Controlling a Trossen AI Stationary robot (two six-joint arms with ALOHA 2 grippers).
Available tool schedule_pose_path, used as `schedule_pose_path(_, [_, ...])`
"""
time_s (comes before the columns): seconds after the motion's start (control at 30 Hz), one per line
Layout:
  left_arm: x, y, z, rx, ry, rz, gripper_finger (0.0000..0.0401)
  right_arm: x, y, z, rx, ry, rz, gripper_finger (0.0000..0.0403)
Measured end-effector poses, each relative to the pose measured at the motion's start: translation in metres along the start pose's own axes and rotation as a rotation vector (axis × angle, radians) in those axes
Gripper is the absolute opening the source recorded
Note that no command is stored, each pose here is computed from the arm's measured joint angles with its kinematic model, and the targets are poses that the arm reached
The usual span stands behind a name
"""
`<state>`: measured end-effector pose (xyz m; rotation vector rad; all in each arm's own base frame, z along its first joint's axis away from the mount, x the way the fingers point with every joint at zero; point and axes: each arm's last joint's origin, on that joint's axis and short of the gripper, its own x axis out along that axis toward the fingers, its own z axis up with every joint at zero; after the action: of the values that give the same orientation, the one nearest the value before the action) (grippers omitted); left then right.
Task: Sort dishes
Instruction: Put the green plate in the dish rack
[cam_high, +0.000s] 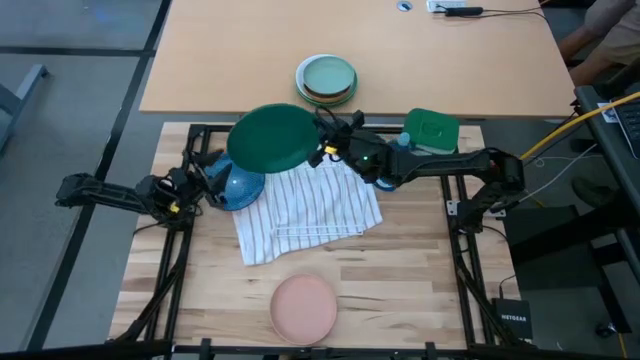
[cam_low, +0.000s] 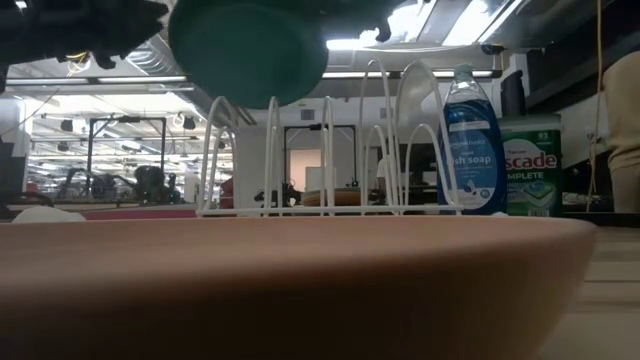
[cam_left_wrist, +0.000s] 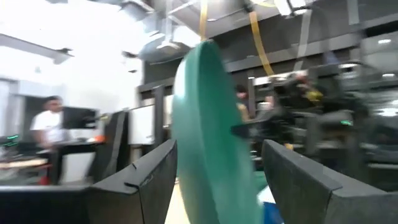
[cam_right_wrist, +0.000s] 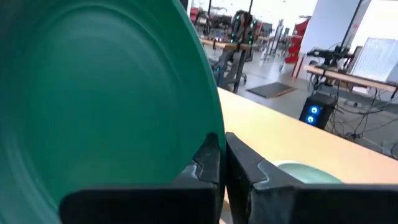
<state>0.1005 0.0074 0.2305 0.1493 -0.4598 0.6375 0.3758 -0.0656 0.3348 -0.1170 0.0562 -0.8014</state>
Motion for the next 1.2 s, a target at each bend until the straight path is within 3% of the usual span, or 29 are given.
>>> schedule_pose_path(0.4, [0.006,0.011,-0.006,0.067,0.036,0.147,0.0225,0.006,0.007,-0.004,0.016,-0.049,0.045,0.0007])
schedule_pose_path(0.8, [0.014,0.018,-0.016,0.003,0.065,0.236,0.0221,0.006,0.010,-0.003,0.050,-0.066,0.177,0.0007])
schedule_pose_path(0.97, [0.015,0.019,-0.016,-0.005,0.066,0.248,0.0167,0.005,0.012,-0.003,0.050,-0.070,0.216,0.0007])
schedule_pose_path(1.2, [0.015,0.019,-0.016,-0.005,0.065,0.247,0.0051,0.005,0.013,-0.003,0.048,-0.070,0.245,0.0021])
